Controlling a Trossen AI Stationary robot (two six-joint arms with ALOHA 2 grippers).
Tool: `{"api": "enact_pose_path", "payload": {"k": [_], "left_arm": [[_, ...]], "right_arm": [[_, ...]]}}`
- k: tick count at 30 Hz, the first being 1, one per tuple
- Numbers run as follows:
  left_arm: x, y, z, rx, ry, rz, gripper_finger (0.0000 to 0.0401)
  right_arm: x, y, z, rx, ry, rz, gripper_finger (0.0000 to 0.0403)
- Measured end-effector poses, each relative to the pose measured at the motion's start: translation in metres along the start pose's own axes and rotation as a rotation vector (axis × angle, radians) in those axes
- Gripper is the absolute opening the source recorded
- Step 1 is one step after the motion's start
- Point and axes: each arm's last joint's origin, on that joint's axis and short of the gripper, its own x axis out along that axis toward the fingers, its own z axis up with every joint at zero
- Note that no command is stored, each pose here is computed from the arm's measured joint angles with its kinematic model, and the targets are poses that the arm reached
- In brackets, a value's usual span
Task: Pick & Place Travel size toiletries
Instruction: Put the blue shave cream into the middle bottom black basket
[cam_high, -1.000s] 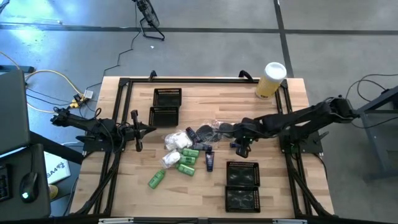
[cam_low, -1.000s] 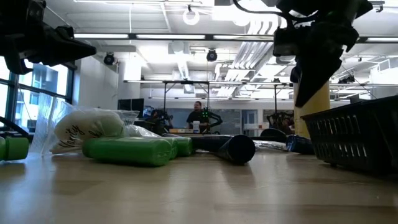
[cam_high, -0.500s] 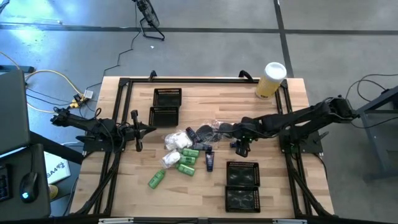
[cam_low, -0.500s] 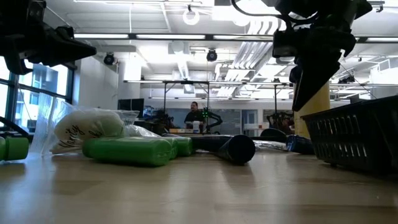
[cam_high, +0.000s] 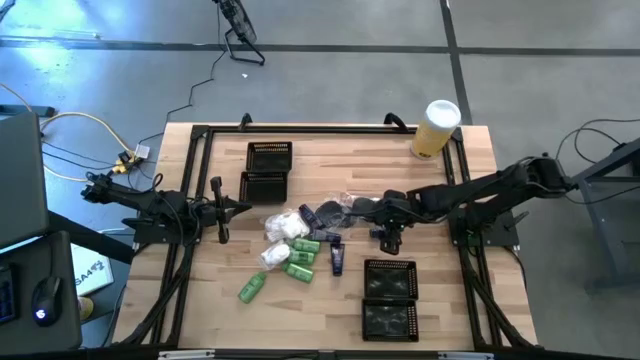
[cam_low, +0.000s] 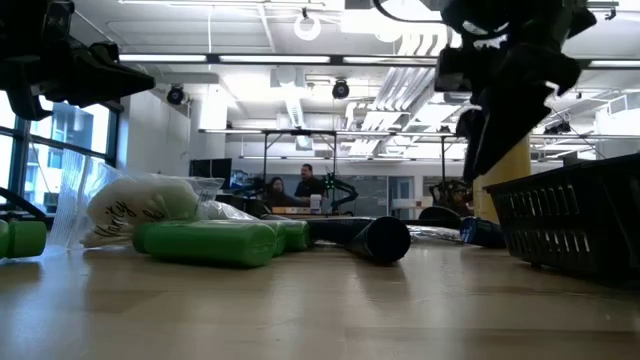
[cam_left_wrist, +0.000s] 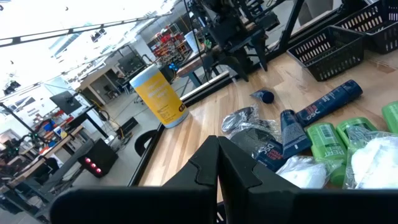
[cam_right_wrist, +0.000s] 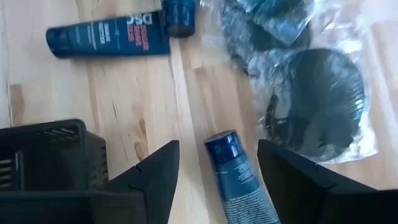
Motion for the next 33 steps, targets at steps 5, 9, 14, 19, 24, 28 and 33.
{"api": "enact_pose_path", "payload": {"k": [5,9,14,19,24,28,33], "left_arm": [[0.000,0.000,0.000,0.000,0.000,0.000,0.0000],[0.000,0.000,0.000,0.001,0.001,-0.001,0.0000],[0.000,0.000,0.000,0.001,0.001,-0.001,0.0000],[0.000,0.000,0.000,0.001,0.002,-0.001,0.0000],[0.000,0.000,0.000,0.001,0.002,-0.001,0.0000],[0.000,0.000,-0.001,0.002,0.003,-0.002,0.0000],[0.000,0.000,-0.001,0.002,0.003,-0.002,0.0000]], "right_arm": [[0.012,-0.003,-0.010,-0.004,-0.013,0.002,0.0206],[0.016,-0.005,-0.013,-0.004,-0.047,-0.012,0.0206],[0.021,-0.008,-0.018,-0.019,-0.063,-0.004,0.0206],[0.029,-0.010,-0.027,-0.019,-0.095,0.021,0.0206],[0.036,-0.013,-0.037,-0.020,-0.107,0.004,0.0206],[0.038,-0.016,-0.040,-0.017,-0.118,0.001,0.0206],[0.038,-0.016,-0.039,-0.039,-0.140,0.009,0.0206]]}}
